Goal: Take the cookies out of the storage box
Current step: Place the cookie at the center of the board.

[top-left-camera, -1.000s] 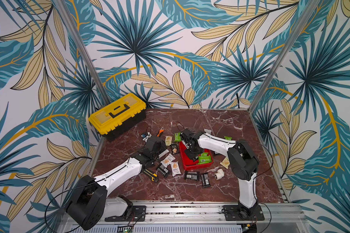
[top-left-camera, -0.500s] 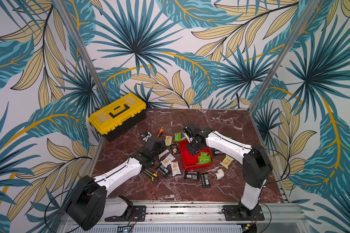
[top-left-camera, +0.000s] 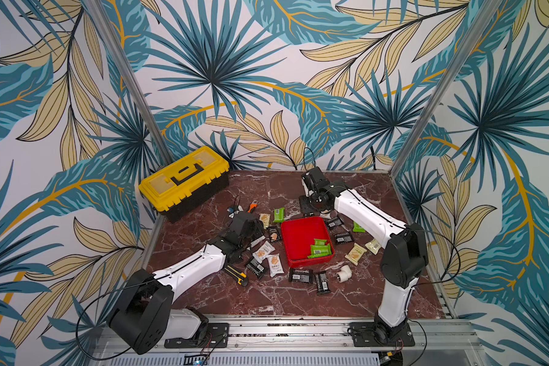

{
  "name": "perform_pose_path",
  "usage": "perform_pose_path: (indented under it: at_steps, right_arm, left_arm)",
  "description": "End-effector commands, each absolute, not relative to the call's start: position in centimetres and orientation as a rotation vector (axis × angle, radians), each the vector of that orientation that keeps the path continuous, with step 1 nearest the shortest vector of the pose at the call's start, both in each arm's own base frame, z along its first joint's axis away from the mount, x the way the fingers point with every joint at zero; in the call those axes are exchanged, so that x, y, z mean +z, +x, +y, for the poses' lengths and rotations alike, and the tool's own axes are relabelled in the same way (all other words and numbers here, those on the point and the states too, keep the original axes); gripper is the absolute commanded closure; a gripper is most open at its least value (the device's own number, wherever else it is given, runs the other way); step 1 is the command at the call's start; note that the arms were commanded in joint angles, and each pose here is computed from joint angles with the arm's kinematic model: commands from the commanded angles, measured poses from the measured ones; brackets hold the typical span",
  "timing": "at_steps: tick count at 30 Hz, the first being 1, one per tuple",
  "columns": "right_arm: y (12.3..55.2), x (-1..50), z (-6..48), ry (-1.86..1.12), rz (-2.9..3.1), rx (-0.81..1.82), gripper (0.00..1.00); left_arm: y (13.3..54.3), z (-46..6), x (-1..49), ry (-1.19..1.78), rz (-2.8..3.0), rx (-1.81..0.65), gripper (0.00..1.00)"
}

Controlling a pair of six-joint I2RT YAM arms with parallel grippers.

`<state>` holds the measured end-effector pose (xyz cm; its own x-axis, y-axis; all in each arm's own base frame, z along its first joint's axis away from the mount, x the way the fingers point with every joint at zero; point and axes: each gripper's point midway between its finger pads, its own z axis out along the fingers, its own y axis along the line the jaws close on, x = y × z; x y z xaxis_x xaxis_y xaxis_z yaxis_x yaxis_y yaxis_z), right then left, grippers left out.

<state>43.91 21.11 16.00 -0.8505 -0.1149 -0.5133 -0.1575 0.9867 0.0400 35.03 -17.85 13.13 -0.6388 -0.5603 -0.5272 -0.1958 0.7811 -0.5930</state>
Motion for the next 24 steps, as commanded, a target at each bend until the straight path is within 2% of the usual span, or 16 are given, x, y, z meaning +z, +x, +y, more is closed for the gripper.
perform_pose_path:
  at_steps: [1, 12, 24]
  right_arm:
    - [45.4, 14.4, 20.2, -0.092, 2.624, 0.079, 0.57]
    - [50.3, 10.6, 19.4, -0.005, 2.643, 0.023, 0.57]
    - [51.1, 5.4, 19.4, -0.05, 2.729, 0.0, 0.54]
  left_arm:
    - [36.5, -19.2, 15.6, -0.45, 2.202, -0.678, 0.42]
    - [37.0, -22.6, 15.7, -0.091, 2.291, -0.656, 0.42]
    - [33.9, -29.4, 15.3, 0.416, 2.279, -0.637, 0.41]
